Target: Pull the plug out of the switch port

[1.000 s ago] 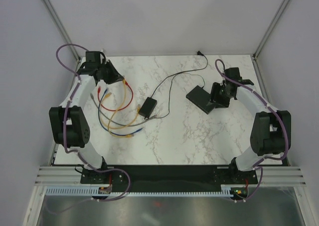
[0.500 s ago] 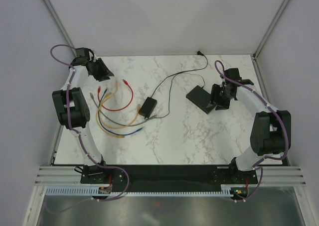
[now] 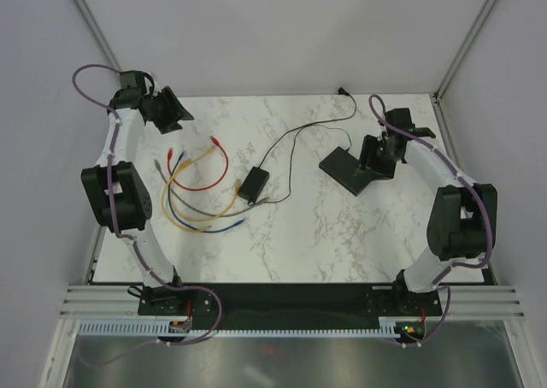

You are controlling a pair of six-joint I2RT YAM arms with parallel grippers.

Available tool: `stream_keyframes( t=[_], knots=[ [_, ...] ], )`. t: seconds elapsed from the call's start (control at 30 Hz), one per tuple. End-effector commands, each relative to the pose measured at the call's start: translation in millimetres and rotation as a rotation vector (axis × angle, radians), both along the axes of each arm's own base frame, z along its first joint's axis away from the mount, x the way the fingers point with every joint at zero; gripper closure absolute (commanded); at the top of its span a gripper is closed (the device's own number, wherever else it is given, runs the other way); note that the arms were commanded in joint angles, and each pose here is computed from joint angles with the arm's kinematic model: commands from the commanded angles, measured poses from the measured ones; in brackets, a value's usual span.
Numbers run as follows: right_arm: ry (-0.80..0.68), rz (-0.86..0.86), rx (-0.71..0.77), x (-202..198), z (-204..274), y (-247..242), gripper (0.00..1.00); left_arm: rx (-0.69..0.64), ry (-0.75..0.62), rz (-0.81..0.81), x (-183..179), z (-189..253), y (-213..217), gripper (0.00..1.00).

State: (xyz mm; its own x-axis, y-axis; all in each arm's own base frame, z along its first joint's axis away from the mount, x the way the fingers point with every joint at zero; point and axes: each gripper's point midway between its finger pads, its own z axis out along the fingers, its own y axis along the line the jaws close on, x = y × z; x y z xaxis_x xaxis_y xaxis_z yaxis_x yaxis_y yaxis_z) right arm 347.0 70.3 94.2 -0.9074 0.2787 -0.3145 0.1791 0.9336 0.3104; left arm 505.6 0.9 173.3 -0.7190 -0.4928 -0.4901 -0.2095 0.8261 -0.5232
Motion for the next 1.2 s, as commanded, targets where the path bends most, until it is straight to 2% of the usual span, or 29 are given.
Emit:
stream_keyframes(
  t=[0.0, 0.17, 0.2, 0.27, 0.3, 0.4, 0.5, 0.7, 0.8, 1.0, 1.1, 1.17],
  knots=[
    [-0.045, -0.019, -0.008, 29.5, 11.2, -5.6, 0.36, -0.048, -0.066, -0.065, -34.6, 51.5, -40.1, 0.42],
    [-0.069, -0.022, -0.006, 61.9, 14.9, -4.6, 0.29, -0.095, -0.006, -0.213, -94.9, 32.9, -117.6, 0.44],
    [-0.048, -0.022, -0.005, 66.6, 5.9, -4.6, 0.28, -0.102, -0.028, -0.283, -113.6, 41.6, -147.8, 0.44],
    [-0.06, -0.018, -0.005, 78.6, 7.3, -3.5, 0.27, -0.133, -0.003, -0.35, -143.3, 29.7, -182.2, 0.44],
    [-0.043, -0.016, -0.005, 82.2, -1.3, -3.6, 0.26, -0.146, 0.015, -0.436, -173.8, 23.2, -212.6, 0.45],
    [-0.024, -0.002, -0.01, 95.0, -15.5, -3.3, 0.25, -0.211, 0.028, -0.58, -223.6, 18.7, -262.2, 0.44],
    [-0.012, 0.014, -0.022, 105.3, -27.8, -4.4, 0.24, -0.259, 0.037, -0.7, -253.2, 21.8, -287.8, 0.45],
    [0.015, 0.019, -0.02, 117.2, -47.9, -6.6, 0.25, -0.252, -0.055, -0.763, -265.0, 46.9, -288.5, 0.46],
    [0.033, 0.027, 0.007, 114.5, -53.0, -2.5, 0.29, -0.255, -0.046, -0.773, -267.4, 48.3, -288.5, 0.47],
    [0.055, -0.003, 0.04, 83.1, -57.4, 2.1, 0.37, -0.254, -0.004, -0.762, -262.2, 37.2, -292.2, 0.47],
    [0.096, -0.015, 0.074, 50.6, -65.3, 6.7, 0.42, -0.256, 0.011, -0.762, -256.5, 34.4, -296.6, 0.47],
    [0.065, -0.015, 0.095, 42.9, -56.6, 10.2, 0.43, -0.259, 0.005, -0.77, -252.0, 37.1, -300.3, 0.47]
  ],
)
